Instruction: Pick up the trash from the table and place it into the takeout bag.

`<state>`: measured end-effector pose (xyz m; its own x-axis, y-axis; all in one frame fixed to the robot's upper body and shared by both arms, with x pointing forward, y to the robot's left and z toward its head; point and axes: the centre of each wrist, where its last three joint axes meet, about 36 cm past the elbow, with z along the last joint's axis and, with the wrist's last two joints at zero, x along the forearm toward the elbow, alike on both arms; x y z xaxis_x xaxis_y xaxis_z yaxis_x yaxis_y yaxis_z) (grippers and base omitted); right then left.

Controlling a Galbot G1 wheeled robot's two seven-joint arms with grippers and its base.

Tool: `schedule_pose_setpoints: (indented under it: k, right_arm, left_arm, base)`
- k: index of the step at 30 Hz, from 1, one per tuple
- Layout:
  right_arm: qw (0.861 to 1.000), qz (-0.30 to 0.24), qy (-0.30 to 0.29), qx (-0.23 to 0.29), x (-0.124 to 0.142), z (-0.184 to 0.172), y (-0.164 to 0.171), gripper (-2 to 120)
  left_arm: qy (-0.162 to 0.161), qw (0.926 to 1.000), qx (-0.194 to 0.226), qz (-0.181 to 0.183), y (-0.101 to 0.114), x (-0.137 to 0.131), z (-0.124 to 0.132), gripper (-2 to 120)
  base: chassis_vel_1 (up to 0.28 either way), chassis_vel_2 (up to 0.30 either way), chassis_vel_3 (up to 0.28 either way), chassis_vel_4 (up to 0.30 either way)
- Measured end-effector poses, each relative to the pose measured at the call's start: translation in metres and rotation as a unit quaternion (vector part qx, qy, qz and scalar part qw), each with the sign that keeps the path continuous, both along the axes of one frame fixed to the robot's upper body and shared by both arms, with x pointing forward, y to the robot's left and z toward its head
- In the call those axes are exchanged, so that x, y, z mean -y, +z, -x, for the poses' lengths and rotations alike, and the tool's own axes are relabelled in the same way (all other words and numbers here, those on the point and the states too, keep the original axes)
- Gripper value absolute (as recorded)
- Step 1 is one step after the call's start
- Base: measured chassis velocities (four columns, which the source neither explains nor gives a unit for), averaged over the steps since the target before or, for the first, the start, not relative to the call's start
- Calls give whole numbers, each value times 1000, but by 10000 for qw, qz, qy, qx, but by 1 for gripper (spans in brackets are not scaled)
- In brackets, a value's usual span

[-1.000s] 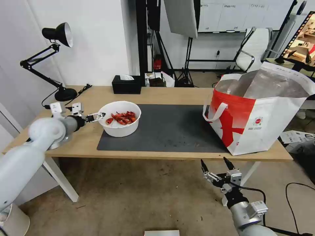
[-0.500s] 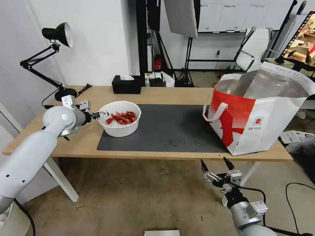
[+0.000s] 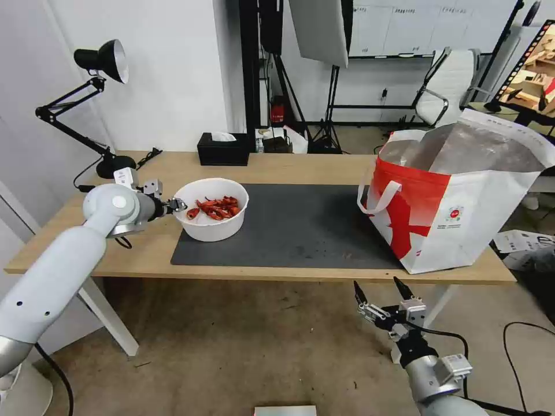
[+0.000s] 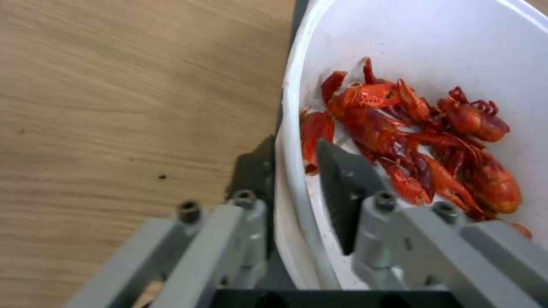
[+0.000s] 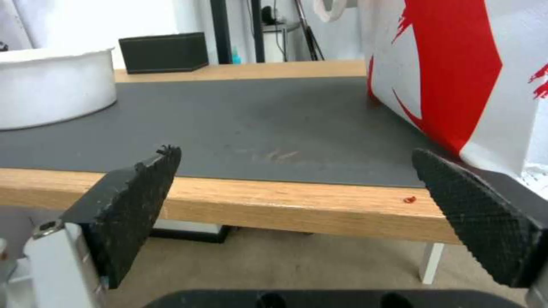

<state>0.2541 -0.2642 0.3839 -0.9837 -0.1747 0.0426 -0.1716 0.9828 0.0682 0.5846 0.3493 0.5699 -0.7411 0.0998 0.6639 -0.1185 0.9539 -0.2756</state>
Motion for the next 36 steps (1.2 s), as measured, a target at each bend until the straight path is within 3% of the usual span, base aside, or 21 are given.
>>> schedule_pose_setpoints:
  k: [5, 17, 25, 29, 34, 36]
  right_arm:
    - [10000, 0, 0, 0, 0, 0, 0, 100]
    - [10000, 0, 0, 0, 0, 0, 0, 100]
    - [10000, 0, 0, 0, 0, 0, 0, 100]
    - [10000, 0, 0, 0, 0, 0, 0, 100]
    - [10000, 0, 0, 0, 0, 0, 0, 100]
    - [10000, 0, 0, 0, 0, 0, 0, 100]
  left_arm:
    - [36, 10000, -36, 55, -3, -3, 2, 0]
    - [110, 9997, 25, 229, -1, -8, 7, 0]
    - [127, 9983, 485, 311, 27, -6, 15, 0]
    - [-177, 9921, 1188, 357, 59, 12, 21, 0]
    - [-475, 9832, 1735, 310, 87, 37, 21, 0]
    - [-804, 9710, 2241, 208, 99, 69, 18, 0]
  base:
    - [0, 0, 0, 0]
    - [0, 0, 0, 0]
    - [0, 0, 0, 0]
    - [0, 0, 0, 0]
    - [0, 0, 0, 0]
    - [0, 0, 0, 0]
